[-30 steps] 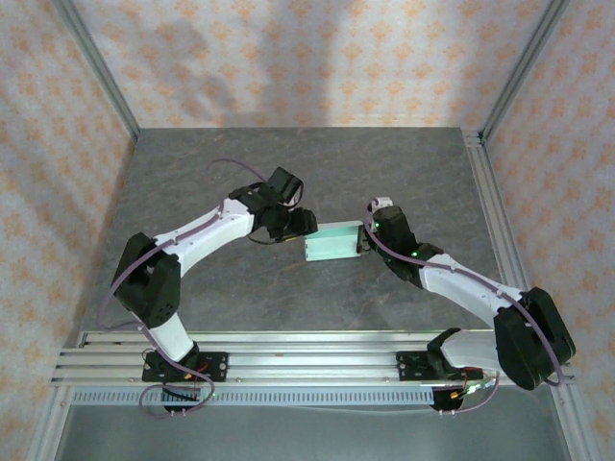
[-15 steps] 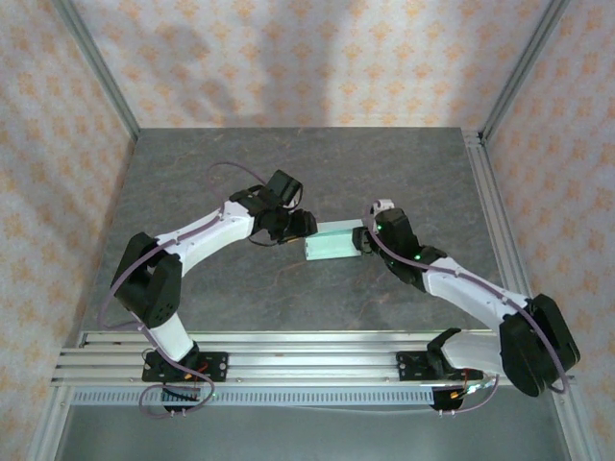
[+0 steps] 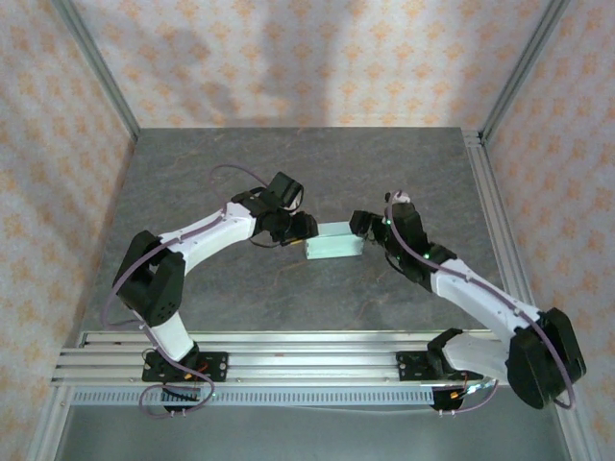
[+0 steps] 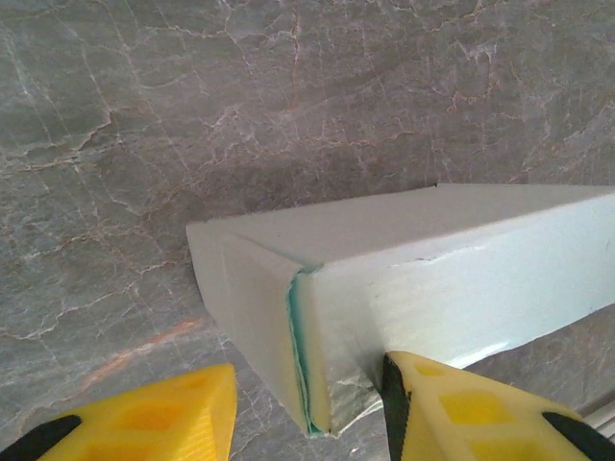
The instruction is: Fold the paper box
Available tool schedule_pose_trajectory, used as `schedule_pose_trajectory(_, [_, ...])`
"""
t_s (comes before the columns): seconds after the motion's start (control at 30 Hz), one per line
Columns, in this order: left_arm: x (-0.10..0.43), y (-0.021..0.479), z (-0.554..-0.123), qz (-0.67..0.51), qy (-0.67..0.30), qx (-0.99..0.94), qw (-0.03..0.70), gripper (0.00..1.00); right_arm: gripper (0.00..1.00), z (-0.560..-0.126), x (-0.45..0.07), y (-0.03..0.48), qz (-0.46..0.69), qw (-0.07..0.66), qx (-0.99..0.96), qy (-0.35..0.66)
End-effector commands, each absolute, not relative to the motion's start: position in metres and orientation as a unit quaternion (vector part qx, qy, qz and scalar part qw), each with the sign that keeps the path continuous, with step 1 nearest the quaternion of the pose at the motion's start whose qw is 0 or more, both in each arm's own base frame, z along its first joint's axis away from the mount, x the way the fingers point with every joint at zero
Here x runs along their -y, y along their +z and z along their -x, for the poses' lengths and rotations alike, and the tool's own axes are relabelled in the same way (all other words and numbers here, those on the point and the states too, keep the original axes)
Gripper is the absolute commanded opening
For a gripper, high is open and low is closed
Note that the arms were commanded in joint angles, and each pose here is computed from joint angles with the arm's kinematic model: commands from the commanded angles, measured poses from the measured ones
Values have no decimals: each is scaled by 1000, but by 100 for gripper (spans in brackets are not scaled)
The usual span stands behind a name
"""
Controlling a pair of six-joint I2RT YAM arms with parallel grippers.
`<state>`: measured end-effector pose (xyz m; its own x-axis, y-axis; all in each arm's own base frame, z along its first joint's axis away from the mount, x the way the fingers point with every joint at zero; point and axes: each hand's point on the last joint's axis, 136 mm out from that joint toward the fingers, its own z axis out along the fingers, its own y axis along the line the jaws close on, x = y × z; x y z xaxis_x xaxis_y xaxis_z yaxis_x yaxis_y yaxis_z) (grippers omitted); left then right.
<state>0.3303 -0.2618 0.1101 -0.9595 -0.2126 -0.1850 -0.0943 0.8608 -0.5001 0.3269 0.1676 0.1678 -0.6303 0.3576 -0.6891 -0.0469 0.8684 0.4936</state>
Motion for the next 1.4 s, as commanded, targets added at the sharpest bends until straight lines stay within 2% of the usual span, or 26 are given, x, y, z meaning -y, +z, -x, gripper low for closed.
schedule_pose_trajectory(0.0, [245,74,-312,80,-202,-973,77,44,71,-331,-169,152,-162,354,-884,258])
schedule_pose_trajectory(0.07, [247,73,-311,76,-205,-973,75,44,69,-332,-167,139,-181,332,-888,262])
schedule_pose_trajectory(0.23, [248,71,-309,67,-207,-974,69,44,54,-332,-167,107,-208,296,-887,286])
schedule_pose_trajectory(0.4, [251,76,-311,62,-214,-972,73,44,36,-328,-167,87,-218,275,-891,289])
schedule_pose_trajectory(0.5, [255,88,-316,57,-225,-969,84,45,22,-323,-163,78,-219,268,-897,274])
schedule_pose_trajectory(0.73, [263,136,-335,54,-264,-952,143,70,19,-317,-158,70,-205,269,-905,259])
schedule_pose_trajectory(0.83, [260,143,-340,59,-269,-949,155,72,18,-317,-158,71,-201,271,-905,259])
schedule_pose_trajectory(0.93, [254,135,-340,61,-260,-952,148,67,18,-318,-159,73,-199,272,-904,263])
schedule_pose_trajectory(1.03, [248,122,-337,69,-255,-955,135,56,18,-317,-159,73,-197,272,-905,262])
schedule_pose_trajectory(1.27, [242,87,-319,76,-243,-962,96,37,19,-317,-163,78,-188,275,-902,273])
schedule_pose_trajectory(1.3, [240,82,-317,78,-239,-963,93,34,20,-319,-165,82,-184,278,-900,279])
schedule_pose_trajectory(1.37, [235,69,-312,81,-226,-967,83,29,30,-321,-171,91,-169,289,-894,297])
